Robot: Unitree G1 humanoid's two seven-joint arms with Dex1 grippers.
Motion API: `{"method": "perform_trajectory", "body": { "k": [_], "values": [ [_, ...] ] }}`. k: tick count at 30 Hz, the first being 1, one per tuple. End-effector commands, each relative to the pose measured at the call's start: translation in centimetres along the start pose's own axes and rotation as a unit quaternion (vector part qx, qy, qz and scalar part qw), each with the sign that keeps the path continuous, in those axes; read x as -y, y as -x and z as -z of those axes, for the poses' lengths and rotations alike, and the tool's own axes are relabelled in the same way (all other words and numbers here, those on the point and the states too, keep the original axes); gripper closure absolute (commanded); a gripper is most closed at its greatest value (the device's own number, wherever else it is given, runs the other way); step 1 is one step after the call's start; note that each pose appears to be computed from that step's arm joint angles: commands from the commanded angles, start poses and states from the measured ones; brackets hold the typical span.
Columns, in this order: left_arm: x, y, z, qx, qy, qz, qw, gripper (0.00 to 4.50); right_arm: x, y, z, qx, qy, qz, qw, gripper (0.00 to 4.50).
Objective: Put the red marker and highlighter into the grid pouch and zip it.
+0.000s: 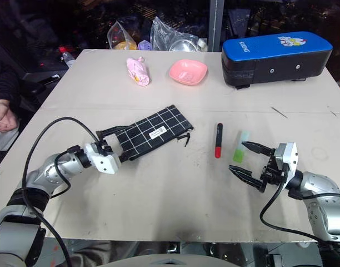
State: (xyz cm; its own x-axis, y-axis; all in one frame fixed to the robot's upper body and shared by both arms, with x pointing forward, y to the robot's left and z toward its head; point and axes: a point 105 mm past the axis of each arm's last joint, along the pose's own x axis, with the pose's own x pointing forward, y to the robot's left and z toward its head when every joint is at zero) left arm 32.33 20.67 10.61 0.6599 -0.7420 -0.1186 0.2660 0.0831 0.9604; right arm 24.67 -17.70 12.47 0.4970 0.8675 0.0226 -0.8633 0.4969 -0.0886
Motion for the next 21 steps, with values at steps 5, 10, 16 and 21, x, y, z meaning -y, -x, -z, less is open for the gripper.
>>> {"method": "perform_trajectory", "body": {
  "k": [5,10,16,21],
  "values": [
    [-0.5,-2.5,-0.5,0.011,-0.018,-0.031,0.999,0.05,0.2,0.1,-1.4,0.013,0.027,0.005,1.0,0.04],
    [-0.7,-3.3,-1.0,0.031,-0.019,-0.048,0.998,1.04,0.3,0.1,-1.6,0.013,0.032,0.007,0.999,0.0],
    [-0.3,-2.6,-1.5,0.046,-0.036,-0.055,0.997,3.73,0.4,0.2,-1.3,0.011,0.03,0.011,0.999,0.0],
    [-0.3,-2.5,-1.4,0.046,-0.044,-0.064,0.996,4.47,0.3,-0.2,-1.1,0.013,0.029,0.01,0.999,0.0]
  ]
}}
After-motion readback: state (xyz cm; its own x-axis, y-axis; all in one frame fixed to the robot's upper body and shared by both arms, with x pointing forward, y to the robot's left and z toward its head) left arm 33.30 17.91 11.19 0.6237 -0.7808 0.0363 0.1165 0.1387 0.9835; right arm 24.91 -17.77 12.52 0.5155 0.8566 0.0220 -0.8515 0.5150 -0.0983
